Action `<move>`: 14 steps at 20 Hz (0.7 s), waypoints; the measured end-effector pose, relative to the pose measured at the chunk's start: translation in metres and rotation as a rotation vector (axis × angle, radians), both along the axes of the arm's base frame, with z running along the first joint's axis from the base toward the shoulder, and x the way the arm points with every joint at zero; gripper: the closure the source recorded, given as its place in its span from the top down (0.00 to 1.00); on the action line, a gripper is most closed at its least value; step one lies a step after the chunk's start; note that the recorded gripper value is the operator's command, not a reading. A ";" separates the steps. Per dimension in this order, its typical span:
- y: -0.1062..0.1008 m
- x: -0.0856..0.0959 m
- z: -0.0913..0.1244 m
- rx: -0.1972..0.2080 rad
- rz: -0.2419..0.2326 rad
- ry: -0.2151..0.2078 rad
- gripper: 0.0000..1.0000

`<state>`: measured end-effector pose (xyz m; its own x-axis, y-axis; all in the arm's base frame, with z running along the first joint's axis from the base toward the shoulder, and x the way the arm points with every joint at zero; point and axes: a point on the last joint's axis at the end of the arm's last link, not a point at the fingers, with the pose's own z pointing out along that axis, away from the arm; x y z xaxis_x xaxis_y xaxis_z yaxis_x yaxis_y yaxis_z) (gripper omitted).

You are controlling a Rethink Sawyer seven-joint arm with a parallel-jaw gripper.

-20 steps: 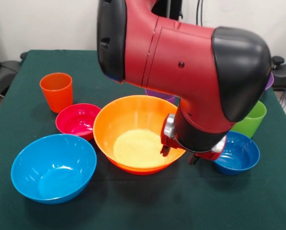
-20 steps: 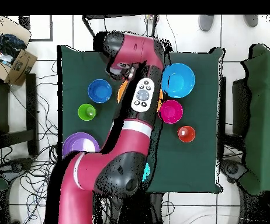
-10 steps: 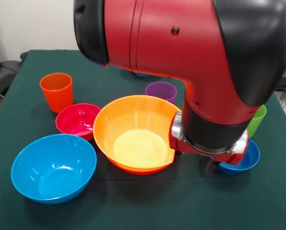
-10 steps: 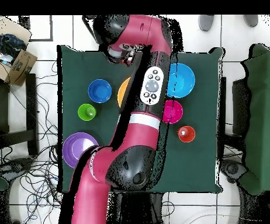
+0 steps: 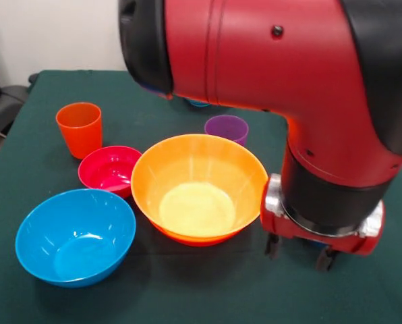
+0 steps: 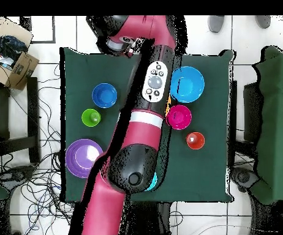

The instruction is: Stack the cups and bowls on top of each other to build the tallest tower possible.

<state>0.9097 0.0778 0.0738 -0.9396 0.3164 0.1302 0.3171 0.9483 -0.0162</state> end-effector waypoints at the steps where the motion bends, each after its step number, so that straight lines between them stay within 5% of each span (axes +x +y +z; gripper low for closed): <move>1: 0.002 0.001 -0.002 -0.004 0.003 -0.004 1.00; 8: 0.010 0.003 -0.027 -0.038 0.026 -0.056 1.00; 14: 0.027 -0.012 -0.038 -0.100 0.062 -0.094 1.00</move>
